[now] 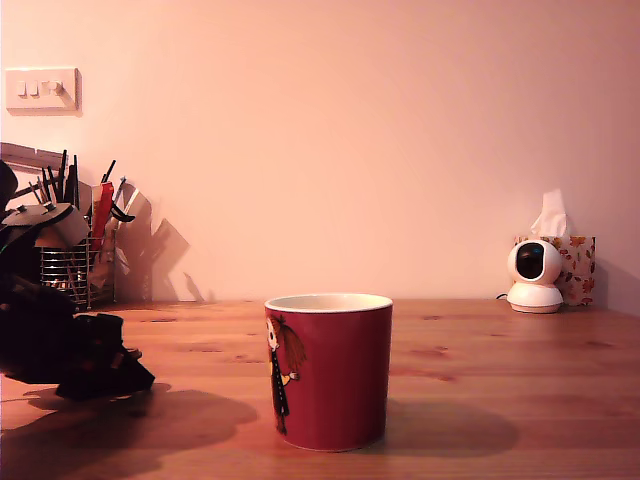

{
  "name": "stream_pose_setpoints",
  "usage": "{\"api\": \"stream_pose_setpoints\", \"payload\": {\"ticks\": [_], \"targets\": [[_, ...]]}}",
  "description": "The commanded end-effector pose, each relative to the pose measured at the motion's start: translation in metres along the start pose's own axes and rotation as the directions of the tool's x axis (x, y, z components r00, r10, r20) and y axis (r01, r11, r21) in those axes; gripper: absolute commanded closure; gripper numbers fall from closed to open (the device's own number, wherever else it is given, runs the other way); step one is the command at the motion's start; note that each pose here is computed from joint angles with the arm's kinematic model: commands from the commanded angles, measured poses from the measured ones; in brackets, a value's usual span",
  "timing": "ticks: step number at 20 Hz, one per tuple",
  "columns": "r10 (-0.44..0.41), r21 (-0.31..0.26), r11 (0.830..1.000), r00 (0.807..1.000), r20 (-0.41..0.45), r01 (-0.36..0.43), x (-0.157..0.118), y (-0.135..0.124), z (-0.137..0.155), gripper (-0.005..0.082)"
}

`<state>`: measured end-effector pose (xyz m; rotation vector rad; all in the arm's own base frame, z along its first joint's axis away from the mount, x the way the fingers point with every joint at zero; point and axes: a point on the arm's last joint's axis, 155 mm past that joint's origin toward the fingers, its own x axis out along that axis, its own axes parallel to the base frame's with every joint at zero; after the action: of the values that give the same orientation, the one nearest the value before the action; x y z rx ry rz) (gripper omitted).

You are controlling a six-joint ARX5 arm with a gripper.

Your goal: Pick up the coffee capsules on the table and drop them inside the coffee cup

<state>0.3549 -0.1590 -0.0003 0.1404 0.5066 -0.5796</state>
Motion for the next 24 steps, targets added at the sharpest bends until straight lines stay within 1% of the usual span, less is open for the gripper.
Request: {"api": "stream_pose_setpoints", "payload": {"ticks": [1,4,12,18,24], "targets": [[-0.005,-0.006,1.000,0.999,-0.041,0.005,0.002,-0.002,-0.015,0.0576],[-0.006,-0.005,1.000,0.999,-0.040,0.005,0.002,-0.002,-0.015,0.0625],[-0.008,-0.016,1.000,0.999,-0.052,0.008,-0.003,-0.003,-0.012,0.0628],[-0.028,-0.029,0.999,0.995,-0.096,0.025,-0.026,-0.010,0.000,0.0627],[-0.091,-0.043,0.995,0.990,-0.106,0.087,-0.057,-0.027,0.016,0.0627]]}}
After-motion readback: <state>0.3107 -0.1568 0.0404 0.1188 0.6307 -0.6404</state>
